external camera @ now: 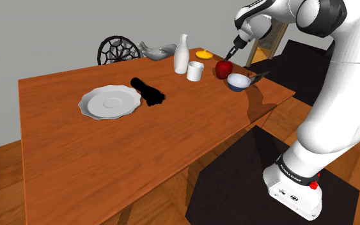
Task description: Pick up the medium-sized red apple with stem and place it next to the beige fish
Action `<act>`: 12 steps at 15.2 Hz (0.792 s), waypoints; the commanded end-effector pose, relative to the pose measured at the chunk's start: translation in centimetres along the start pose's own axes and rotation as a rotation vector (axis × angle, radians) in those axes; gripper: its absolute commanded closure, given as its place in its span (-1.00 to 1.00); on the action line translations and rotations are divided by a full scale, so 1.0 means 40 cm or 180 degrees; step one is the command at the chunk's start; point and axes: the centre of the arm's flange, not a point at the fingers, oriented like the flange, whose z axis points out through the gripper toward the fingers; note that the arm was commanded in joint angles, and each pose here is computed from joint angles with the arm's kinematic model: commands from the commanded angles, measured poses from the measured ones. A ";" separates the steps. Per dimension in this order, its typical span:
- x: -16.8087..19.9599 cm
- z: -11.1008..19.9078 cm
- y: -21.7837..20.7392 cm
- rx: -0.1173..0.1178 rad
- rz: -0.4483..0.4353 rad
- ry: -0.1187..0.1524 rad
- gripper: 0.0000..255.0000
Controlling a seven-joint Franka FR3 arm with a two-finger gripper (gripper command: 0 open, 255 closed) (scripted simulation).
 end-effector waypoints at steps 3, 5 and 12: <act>-0.002 0.002 0.000 -0.0002 0.0000 0.0002 1.00; -0.002 0.002 0.000 -0.0002 0.0000 0.0002 1.00; -0.002 -0.031 0.000 -0.0002 0.0000 0.0002 -1.00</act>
